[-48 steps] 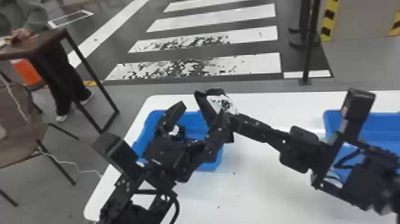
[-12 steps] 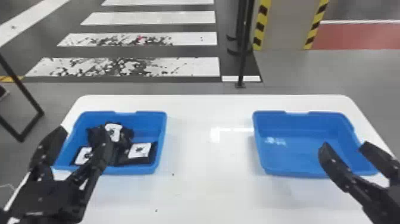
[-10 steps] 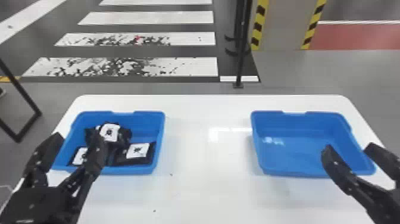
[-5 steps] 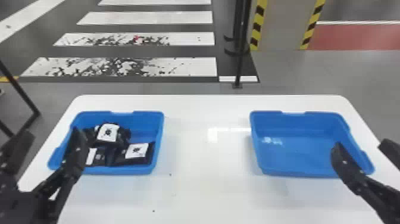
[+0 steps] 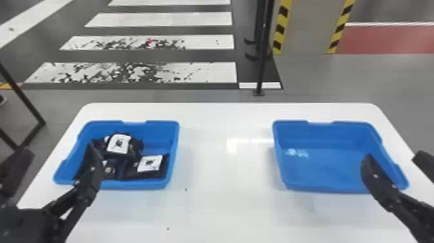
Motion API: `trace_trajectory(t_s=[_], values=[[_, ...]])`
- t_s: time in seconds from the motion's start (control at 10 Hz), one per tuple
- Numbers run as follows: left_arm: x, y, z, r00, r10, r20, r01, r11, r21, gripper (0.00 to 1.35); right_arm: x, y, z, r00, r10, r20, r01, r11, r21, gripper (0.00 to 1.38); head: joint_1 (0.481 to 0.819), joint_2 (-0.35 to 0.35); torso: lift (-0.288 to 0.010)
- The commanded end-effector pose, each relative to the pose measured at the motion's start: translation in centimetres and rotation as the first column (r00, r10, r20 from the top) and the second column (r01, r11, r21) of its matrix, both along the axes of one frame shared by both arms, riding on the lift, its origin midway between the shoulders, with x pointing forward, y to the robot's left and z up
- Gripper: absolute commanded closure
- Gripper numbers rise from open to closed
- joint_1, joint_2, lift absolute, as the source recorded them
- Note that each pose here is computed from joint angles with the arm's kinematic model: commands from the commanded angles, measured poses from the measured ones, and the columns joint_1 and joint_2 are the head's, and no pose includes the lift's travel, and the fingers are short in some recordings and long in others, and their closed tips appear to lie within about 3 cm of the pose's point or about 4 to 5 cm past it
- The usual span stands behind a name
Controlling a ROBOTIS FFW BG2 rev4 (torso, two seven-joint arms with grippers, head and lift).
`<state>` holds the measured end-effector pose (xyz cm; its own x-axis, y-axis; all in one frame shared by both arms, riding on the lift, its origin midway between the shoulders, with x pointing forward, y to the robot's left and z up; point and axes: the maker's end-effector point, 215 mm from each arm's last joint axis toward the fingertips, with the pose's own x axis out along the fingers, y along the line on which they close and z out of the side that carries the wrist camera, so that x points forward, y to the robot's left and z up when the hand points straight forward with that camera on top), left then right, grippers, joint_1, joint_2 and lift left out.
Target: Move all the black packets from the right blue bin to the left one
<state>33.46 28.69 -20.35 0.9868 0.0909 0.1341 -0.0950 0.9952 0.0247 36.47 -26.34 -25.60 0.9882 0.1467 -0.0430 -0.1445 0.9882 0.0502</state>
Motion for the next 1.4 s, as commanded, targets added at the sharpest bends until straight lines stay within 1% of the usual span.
trace_trajectory(t_s=[0.0,0.6,0.9,1.3], values=[[0.0,0.0,0.1,1.000,0.000,0.003,0.000,1.000,0.001,0.18,0.0,0.0,0.3,1.000,0.000,0.008,0.000,1.000,0.000,0.25,0.695,0.039,-0.140],[0.0,0.0,0.3,1.000,-0.002,0.011,0.002,1.000,0.003,0.18,0.0,0.1,1.0,1.000,0.001,0.027,-0.001,1.000,-0.002,0.25,0.695,0.039,-0.140],[0.1,-0.2,-0.2,1.000,-0.007,-0.004,0.007,1.000,-0.001,0.18,0.0,0.1,1.5,0.999,0.000,0.037,0.000,1.000,-0.002,0.24,0.695,0.039,-0.140],[0.3,-0.8,-0.1,1.000,-0.024,0.008,0.024,1.000,-0.009,0.18,0.0,0.2,1.7,0.999,0.003,0.042,-0.003,1.000,-0.001,0.24,0.695,0.032,-0.140]])
